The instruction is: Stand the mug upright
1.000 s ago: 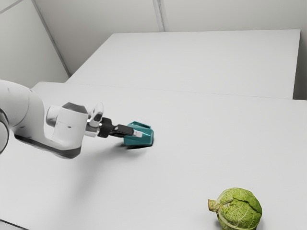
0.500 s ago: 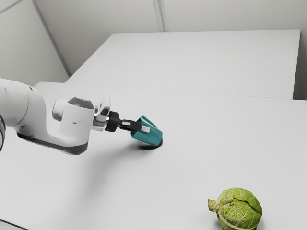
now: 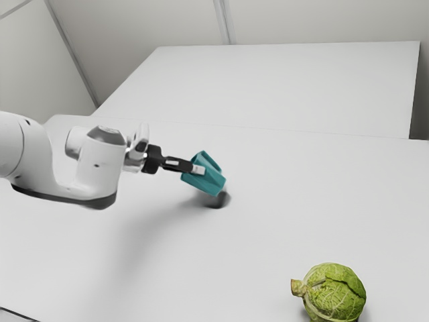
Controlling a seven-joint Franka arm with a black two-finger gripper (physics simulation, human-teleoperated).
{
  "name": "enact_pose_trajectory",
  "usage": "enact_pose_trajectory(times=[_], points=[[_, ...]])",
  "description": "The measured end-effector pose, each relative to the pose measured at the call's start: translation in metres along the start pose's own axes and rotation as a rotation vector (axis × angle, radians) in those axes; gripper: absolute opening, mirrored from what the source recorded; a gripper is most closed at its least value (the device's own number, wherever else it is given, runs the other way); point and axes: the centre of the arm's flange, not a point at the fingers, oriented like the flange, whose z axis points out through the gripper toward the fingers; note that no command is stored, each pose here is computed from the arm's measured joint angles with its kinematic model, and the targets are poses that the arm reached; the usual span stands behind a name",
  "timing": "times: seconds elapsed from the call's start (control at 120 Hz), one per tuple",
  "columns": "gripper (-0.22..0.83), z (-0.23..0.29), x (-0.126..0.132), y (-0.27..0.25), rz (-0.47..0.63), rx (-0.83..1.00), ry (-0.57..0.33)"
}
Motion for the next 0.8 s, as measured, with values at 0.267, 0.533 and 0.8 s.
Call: enact_pose_trajectory(times=[0.267, 0.533, 0.8], points=[[-0.17, -0.045, 0.033, 0.049, 0.308, 0.116, -0.319], [-0.17, -0.064, 0.03, 0.06, 0.428, 0.365, -0.668], [-0.17, -0.032, 0.026, 0.057, 0.411, 0.567, -0.764]])
